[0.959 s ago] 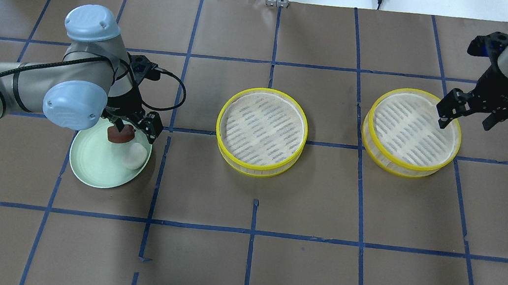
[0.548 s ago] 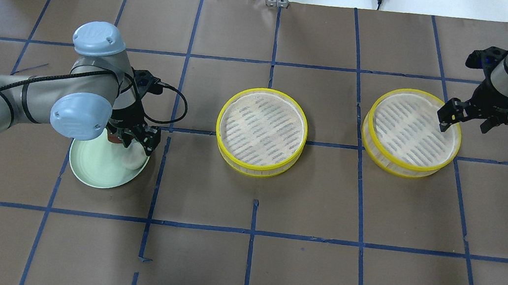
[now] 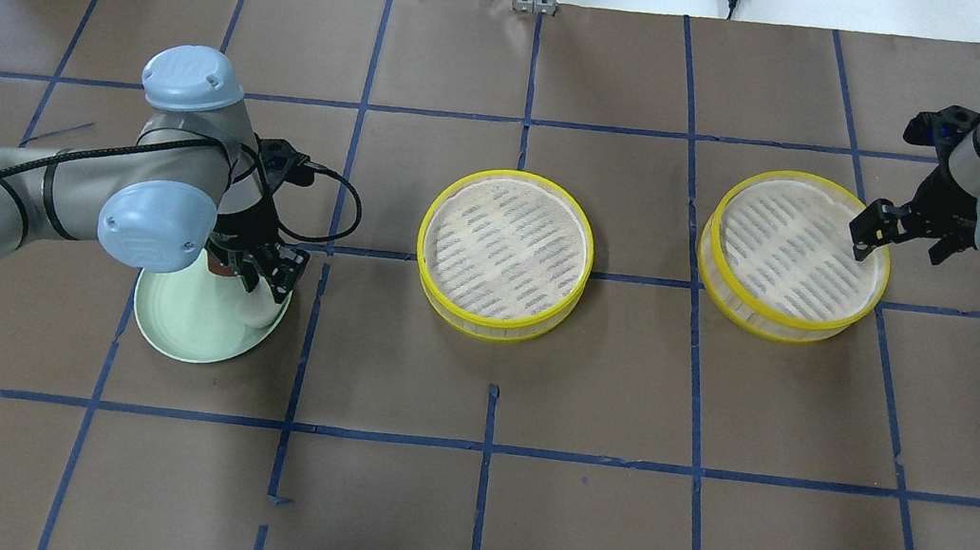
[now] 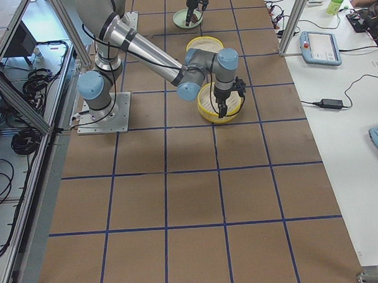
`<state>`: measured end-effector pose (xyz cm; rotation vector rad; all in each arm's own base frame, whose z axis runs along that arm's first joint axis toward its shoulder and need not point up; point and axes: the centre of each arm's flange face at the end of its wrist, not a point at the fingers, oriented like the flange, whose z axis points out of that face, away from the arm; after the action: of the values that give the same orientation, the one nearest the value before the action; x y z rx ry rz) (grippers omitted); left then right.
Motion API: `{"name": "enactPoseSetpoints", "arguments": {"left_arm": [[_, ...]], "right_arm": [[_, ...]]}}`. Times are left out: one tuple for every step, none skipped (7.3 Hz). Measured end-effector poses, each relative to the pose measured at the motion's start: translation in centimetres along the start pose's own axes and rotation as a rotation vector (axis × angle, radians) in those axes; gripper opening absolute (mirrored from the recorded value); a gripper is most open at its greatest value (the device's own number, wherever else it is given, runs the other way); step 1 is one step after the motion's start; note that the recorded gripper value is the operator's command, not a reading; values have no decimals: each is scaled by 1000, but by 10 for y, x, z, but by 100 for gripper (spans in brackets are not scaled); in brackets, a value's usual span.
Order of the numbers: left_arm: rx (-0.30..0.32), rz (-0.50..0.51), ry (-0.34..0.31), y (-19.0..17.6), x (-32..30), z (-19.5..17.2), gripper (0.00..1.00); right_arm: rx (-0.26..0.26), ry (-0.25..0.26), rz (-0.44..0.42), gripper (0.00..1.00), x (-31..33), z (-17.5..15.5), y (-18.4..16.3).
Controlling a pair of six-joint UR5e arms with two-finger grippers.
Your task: Stack buns with steamer
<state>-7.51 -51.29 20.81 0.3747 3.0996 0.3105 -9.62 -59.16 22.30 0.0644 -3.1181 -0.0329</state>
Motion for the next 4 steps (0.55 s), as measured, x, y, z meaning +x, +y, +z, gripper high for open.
{"name": "enactPoseSetpoints", "arguments": {"left_arm": [[7, -15, 3, -1, -8, -9, 0], [13, -48, 10, -5, -13, -25, 0], [29, -131, 53, -14, -11, -47, 0], [49, -239, 161, -24, 1, -66, 0]], "right_arm": [[-5, -3, 0, 37, 0, 5, -1], [-8, -4, 0, 17, 1, 8, -2], [-8, -4, 0, 10, 1, 8, -2], [-7, -4, 0, 8, 1, 8, -3]]}}
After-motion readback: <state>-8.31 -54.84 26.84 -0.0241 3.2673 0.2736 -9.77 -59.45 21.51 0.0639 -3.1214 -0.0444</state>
